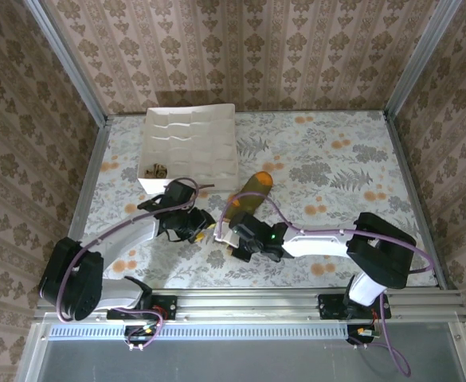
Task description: Roll the socks
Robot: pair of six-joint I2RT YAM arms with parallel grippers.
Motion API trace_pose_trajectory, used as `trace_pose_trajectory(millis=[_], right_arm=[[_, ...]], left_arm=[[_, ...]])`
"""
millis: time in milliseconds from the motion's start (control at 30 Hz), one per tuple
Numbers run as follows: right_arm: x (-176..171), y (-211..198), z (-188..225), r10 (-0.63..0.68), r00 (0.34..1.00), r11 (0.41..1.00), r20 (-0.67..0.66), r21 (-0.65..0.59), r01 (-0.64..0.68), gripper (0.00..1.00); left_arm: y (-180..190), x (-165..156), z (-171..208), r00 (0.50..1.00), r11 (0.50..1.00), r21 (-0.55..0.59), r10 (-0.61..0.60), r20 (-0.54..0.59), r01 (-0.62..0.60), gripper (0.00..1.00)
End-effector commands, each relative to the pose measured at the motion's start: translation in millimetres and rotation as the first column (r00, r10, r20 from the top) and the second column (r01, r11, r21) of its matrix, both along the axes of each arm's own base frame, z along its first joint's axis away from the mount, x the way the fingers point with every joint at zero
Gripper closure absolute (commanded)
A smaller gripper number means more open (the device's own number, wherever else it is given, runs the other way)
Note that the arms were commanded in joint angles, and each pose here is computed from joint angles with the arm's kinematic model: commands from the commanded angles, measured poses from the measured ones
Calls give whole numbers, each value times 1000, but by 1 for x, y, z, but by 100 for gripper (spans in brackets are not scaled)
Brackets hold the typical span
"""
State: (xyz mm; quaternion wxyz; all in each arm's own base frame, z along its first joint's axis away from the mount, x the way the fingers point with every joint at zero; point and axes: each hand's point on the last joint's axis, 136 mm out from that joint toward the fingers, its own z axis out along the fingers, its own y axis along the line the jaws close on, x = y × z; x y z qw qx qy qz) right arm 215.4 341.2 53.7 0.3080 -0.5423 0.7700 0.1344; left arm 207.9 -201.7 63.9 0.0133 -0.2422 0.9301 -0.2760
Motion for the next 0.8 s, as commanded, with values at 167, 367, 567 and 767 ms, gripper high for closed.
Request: trace_pose_trajectory(millis=[167,367,567,767], right_arm=[[6,3,3,-45,906,987,-420,122,106,100],[28,-3,-9,-119,840,979,-529,79,189,100],[40,-6,-27,-171,810,974,-561,30,227,100],[46,-7,-36,-210,797,967,-566,2,256,100]], left_arm=[[5,-16,-4,1000,1000,-11,10,-22,-10,61],[-7,-10,0,1000,999,-41,-2,15,2,63],[-21,-1,-4,999,996,-84,9,41,-5,60],[-29,8,-15,999,994,-107,31,44,-26,58]])
